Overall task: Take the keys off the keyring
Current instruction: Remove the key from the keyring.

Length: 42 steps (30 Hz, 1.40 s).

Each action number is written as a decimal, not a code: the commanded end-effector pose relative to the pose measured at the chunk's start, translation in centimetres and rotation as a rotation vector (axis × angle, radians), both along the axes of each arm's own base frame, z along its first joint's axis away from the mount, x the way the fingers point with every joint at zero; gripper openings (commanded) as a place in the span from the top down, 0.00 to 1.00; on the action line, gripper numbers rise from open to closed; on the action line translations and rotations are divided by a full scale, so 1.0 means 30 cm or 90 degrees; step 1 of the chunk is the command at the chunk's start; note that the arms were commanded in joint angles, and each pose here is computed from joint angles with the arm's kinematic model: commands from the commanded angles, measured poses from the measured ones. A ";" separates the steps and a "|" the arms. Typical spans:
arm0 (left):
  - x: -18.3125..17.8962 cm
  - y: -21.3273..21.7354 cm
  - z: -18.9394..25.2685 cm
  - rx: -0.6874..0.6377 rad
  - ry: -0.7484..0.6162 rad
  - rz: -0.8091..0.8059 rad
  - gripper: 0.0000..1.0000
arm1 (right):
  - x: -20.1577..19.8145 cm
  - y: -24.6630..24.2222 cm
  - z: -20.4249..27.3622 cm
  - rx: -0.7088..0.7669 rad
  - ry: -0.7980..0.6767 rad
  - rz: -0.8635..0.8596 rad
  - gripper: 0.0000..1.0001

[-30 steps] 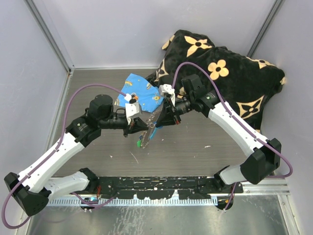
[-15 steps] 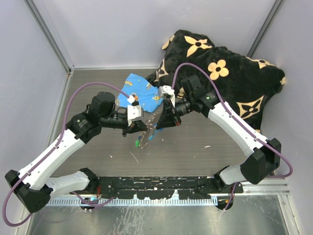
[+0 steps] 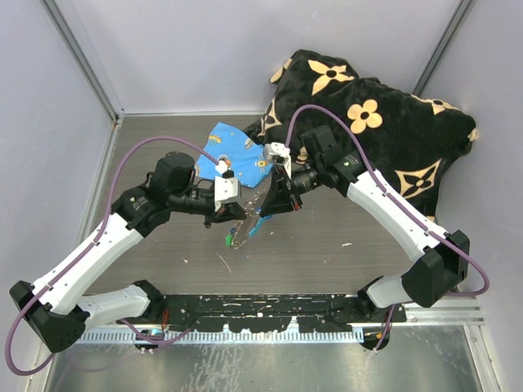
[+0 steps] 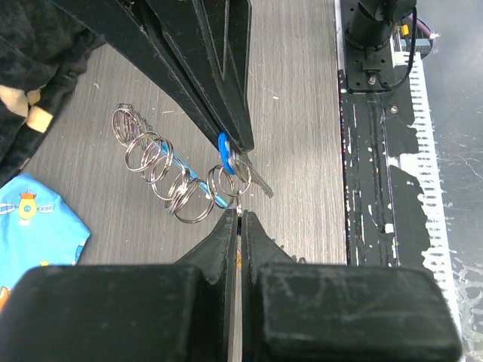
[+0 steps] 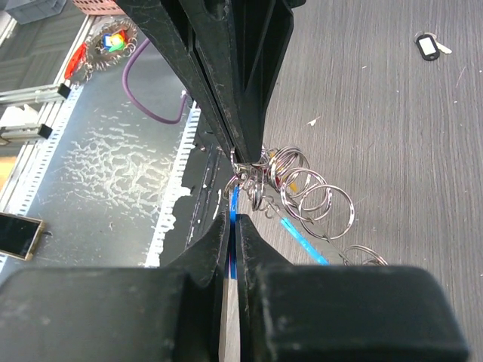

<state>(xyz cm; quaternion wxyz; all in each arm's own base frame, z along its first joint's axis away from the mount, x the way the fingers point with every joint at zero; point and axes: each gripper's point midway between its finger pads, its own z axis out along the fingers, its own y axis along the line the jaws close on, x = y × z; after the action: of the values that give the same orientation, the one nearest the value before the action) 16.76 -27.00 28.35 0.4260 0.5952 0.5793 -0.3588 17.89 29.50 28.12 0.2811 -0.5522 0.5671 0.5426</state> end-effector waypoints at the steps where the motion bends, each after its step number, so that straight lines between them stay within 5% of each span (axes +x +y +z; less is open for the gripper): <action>1: -0.024 -0.003 0.044 -0.009 -0.011 -0.022 1.00 | -0.003 0.006 0.106 0.044 -0.033 0.005 0.98; 26: -0.043 -0.009 0.039 0.003 -0.029 -0.047 1.00 | 0.018 0.043 0.089 0.028 0.015 -0.012 0.95; 35: -0.067 0.002 0.030 0.011 -0.032 -0.067 1.00 | 0.131 -0.030 0.067 -0.057 -0.115 -0.100 0.95; 42: -0.079 -0.012 0.031 0.009 -0.018 -0.090 1.00 | 0.080 -0.010 0.077 -0.059 -0.118 -0.042 0.90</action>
<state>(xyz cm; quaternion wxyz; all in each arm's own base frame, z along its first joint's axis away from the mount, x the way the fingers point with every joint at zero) 16.73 -27.41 28.83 0.4349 0.6322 0.5449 -0.3380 19.34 29.08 28.83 0.2876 -0.5614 0.6079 0.4822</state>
